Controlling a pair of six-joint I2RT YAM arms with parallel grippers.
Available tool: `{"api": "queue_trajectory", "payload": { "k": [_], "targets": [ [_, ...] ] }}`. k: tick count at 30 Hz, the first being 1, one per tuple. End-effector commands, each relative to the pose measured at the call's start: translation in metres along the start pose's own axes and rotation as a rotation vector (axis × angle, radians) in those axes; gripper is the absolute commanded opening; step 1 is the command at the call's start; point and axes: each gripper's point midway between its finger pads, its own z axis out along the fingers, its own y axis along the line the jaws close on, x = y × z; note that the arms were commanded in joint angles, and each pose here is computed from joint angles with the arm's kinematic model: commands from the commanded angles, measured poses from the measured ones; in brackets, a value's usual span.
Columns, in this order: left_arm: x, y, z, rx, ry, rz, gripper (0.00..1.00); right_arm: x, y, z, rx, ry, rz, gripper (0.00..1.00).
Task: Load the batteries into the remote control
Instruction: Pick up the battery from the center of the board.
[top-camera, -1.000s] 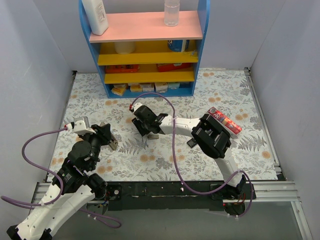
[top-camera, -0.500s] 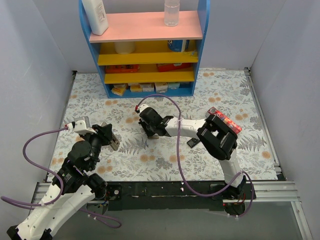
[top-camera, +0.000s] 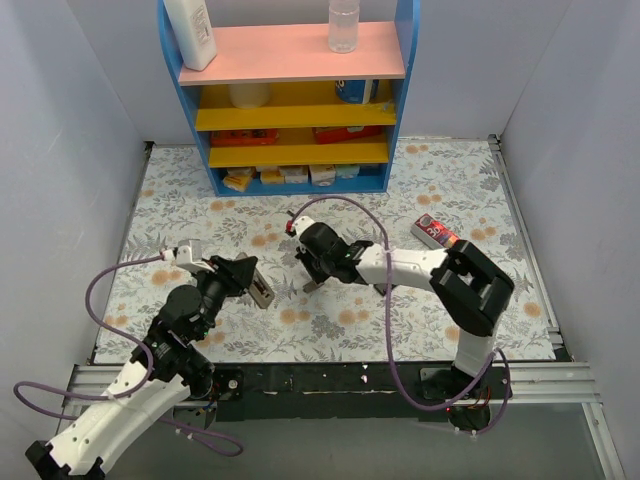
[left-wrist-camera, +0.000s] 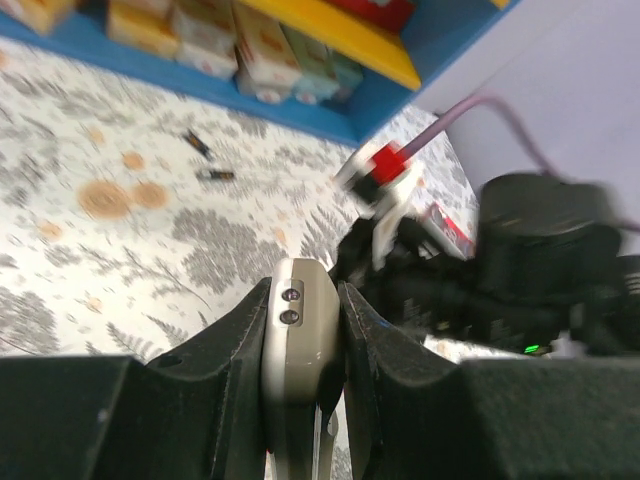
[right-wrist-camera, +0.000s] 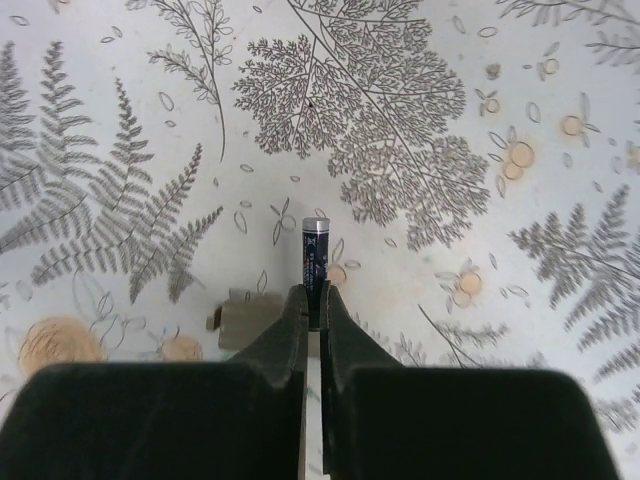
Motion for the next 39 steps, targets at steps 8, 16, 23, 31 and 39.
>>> {"api": "queue_trajectory", "payload": {
  "k": [8,16,23,31,39],
  "targets": [
    [0.057,-0.034,0.021,0.323,0.021,-0.214,0.0,-0.029,0.026,-0.111,-0.108,-0.204,-0.178,0.01],
    [0.07,-0.036,0.025,0.376,0.019,-0.274,0.0,-0.008,0.066,-0.143,-0.207,-0.211,-0.164,0.01],
    [0.084,-0.033,0.024,0.39,0.051,-0.305,0.0,0.0,0.087,-0.145,-0.235,-0.173,-0.141,0.01],
    [0.093,-0.028,0.026,0.376,0.075,-0.286,0.0,-0.014,0.093,-0.152,-0.231,-0.203,-0.119,0.01],
    [0.099,-0.031,0.024,0.402,0.101,-0.28,0.0,-0.019,0.089,-0.142,-0.17,-0.182,-0.104,0.01]
  ]
}}
